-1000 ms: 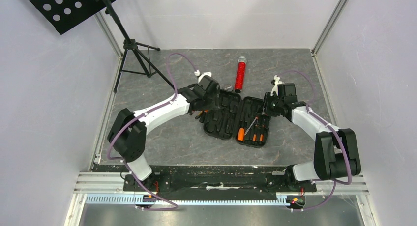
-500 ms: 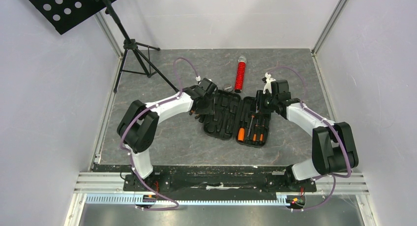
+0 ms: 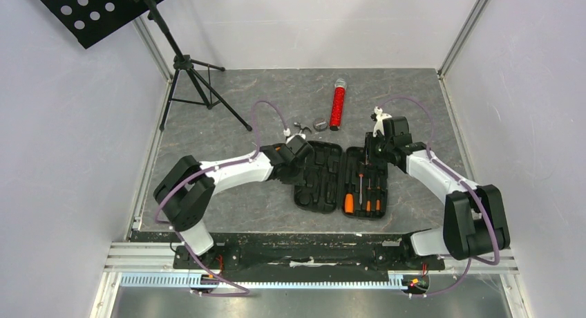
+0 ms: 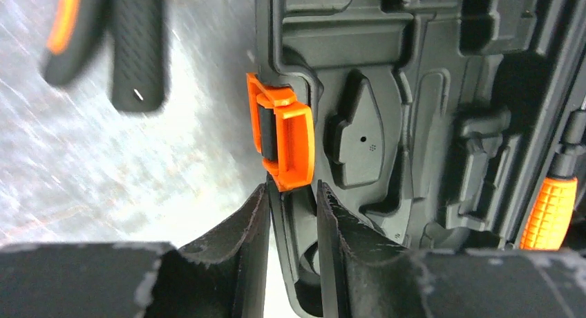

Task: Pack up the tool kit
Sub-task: Move the toolbox to the center of the board.

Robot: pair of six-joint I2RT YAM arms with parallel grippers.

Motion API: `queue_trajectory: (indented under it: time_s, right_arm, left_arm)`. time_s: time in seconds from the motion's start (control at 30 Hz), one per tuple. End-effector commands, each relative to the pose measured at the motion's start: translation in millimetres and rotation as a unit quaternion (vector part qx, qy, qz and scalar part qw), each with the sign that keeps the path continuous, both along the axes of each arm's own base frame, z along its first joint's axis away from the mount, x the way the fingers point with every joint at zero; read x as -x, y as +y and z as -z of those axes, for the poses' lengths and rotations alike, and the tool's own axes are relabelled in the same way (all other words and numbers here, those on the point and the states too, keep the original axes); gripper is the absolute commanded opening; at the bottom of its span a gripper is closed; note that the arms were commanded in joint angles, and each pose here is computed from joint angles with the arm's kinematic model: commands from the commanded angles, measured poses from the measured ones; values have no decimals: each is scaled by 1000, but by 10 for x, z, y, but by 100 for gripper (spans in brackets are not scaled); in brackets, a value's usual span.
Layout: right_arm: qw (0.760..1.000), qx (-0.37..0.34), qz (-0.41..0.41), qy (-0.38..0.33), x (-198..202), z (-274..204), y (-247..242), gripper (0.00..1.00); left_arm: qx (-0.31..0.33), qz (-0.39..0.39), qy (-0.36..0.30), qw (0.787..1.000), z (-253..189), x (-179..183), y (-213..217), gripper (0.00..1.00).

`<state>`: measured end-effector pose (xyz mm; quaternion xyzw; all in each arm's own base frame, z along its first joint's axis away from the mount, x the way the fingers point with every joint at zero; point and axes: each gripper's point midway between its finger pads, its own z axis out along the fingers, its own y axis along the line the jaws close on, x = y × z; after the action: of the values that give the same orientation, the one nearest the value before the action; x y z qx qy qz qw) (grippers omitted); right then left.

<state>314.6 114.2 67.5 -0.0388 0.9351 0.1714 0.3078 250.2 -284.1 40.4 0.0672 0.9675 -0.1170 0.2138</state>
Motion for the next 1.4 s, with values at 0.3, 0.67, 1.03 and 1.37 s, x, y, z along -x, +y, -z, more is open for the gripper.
queue_trajectory:
  time_s: [0.3, 0.67, 1.03, 1.37]
  right_arm:
    - [991, 126, 1, 49, 671, -4, -278, 25]
    - [989, 113, 9, 91, 1167, 73, -281, 16]
    - [989, 94, -4, 112, 1304, 120, -18, 4]
    - [987, 95, 3, 130, 1322, 162, 14, 0]
  left_arm:
    - [40, -37, -31, 998, -266, 478, 19, 61]
    - [52, -41, -123, 990, -1101, -184, 382, 70]
    - [1, -76, -239, 968, -1852, -764, 1168, 69]
    - [-51, -103, -254, 960, -1728, -793, 1513, 68]
